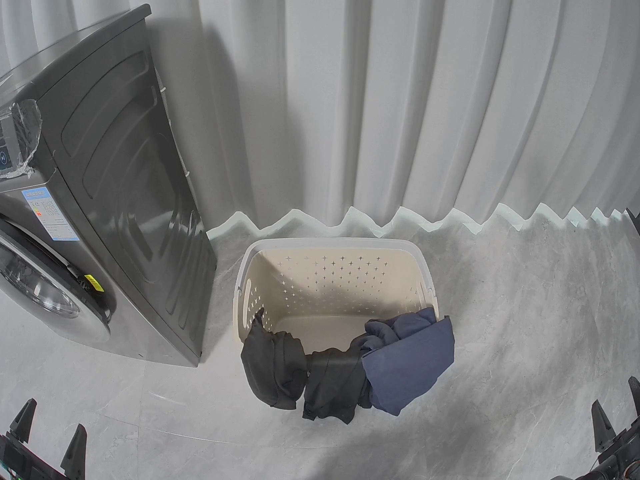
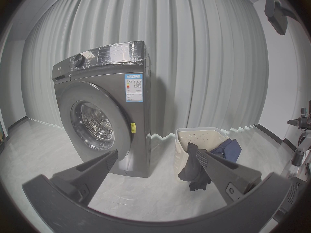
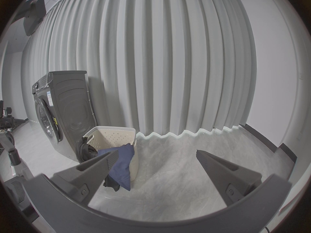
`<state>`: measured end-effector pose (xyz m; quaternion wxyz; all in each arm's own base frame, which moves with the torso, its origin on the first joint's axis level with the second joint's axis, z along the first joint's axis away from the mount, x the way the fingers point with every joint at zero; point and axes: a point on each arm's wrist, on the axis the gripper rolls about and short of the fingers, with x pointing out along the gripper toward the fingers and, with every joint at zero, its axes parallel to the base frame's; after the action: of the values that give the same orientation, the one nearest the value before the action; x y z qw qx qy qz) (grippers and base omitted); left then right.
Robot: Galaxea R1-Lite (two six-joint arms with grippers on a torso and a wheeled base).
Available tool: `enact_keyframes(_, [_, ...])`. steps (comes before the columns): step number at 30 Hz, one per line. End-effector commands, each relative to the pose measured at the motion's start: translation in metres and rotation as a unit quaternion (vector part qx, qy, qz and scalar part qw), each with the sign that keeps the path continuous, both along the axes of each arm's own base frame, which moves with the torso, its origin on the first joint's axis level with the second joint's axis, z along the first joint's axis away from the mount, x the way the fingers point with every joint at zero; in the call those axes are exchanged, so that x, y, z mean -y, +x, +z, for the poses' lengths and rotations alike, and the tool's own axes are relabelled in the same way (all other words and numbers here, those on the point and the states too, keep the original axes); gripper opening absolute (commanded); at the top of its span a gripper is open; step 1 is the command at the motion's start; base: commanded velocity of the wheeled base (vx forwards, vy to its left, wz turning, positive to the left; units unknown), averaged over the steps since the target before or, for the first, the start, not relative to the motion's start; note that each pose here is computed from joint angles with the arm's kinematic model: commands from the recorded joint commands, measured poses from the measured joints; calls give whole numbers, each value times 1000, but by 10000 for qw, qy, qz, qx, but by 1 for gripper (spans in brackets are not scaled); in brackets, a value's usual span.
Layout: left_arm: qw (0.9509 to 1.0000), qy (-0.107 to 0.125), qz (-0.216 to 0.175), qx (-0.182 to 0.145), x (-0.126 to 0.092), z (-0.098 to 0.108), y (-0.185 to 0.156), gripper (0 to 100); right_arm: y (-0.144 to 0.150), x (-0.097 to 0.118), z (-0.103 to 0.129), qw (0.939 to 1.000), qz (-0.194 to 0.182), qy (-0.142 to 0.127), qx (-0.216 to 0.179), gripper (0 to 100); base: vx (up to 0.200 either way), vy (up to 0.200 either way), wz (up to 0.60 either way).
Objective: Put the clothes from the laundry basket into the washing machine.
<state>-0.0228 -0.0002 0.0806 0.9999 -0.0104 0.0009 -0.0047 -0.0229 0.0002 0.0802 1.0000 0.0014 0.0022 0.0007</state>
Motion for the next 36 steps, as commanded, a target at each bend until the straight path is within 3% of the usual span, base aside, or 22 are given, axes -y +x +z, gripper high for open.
enact_keyframes(1, [10000, -3, 1, 8, 0, -5, 0, 100, 0, 0, -5, 10000, 0, 2, -1, 100, 0, 200, 0])
enact_keyframes(36, [10000, -3, 1, 8, 0, -5, 0, 100, 0, 0, -5, 10000, 0, 2, -1, 100, 0, 200, 0])
